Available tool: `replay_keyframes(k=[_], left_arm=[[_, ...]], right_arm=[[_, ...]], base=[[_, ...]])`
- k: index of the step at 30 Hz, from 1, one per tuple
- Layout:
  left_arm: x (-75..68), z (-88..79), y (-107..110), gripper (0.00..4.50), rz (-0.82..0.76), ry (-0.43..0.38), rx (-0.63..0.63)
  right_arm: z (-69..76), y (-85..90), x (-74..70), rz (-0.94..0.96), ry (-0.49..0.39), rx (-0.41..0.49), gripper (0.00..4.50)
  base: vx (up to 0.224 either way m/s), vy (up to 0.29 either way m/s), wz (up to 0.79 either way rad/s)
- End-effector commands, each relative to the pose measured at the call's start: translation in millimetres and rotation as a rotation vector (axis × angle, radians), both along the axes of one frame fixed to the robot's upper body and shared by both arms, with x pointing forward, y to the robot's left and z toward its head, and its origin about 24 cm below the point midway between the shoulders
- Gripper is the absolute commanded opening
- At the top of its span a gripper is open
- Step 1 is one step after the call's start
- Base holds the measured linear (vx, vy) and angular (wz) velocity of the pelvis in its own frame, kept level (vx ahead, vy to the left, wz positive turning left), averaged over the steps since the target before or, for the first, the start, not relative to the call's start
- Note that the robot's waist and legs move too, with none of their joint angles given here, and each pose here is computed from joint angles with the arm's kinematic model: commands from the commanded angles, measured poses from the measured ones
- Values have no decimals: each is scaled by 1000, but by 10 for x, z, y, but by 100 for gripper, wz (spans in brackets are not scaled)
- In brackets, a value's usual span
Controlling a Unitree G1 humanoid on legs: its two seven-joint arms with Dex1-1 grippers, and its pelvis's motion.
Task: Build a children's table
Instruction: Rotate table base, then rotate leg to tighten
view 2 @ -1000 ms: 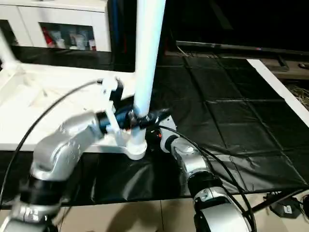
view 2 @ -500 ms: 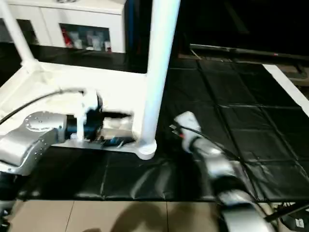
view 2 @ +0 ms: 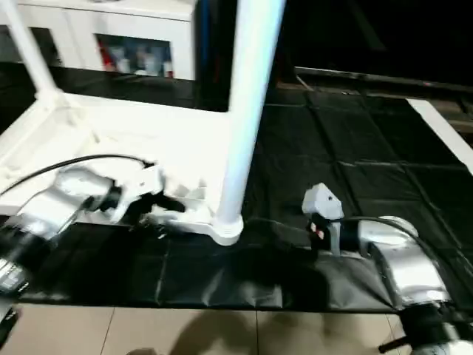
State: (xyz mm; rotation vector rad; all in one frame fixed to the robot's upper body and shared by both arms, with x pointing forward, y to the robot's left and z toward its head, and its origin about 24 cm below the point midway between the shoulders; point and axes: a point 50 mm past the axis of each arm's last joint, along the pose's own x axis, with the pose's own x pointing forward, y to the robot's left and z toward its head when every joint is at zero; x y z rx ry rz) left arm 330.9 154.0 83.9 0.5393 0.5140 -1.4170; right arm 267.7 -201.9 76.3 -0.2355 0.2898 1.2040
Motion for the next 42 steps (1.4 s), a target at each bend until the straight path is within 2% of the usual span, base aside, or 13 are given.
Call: replay_keyframes(k=[1,9,11,13,19,22,26,27,28,34,38,40,42], left_arm=[[53,16,-40,256,-18,-25,10],[160,4,-80,193,-28,-36,28],[174,7,-79,158,-28,-35,28],[194,4,-75,147,-31,-32,34],[200,-13,-68,112,-48,-11,43],[202,-16,-64,74,-49,-5,41],[202,-19,-52,69,-55,24,34],[200,-23,-47,40,-57,28,39],[201,-24,-43,40,-59,30,42],[193,-48,-36,6,-66,38,54],[170,-79,-58,6,-75,63,39],[109,-149,-90,6,-104,103,18],[76,-185,-103,6,-123,115,18]], right_arm=[[29,-4,-53,22,23,7,450],[44,24,-135,36,55,17,450],[49,26,-148,37,59,17,450],[51,32,-173,40,71,22,450],[41,39,-223,38,78,29,450],[44,44,-229,38,79,32,450],[48,63,-241,42,83,37,450],[48,64,-241,42,83,37,450],[49,65,-241,42,83,37,450],[52,72,-219,19,79,55,450],[65,114,-151,-18,72,95,450],[51,182,-66,-57,29,106,450],[43,208,-32,-67,23,112,450]], base=[[0,0,0],[0,0,0],[0,0,0],[0,0,0],[0,0,0],[0,0,0],[0,0,0],[0,0,0],[0,0,0],[0,0,0],[0,0,0],[0,0,0],[0,0,0]])
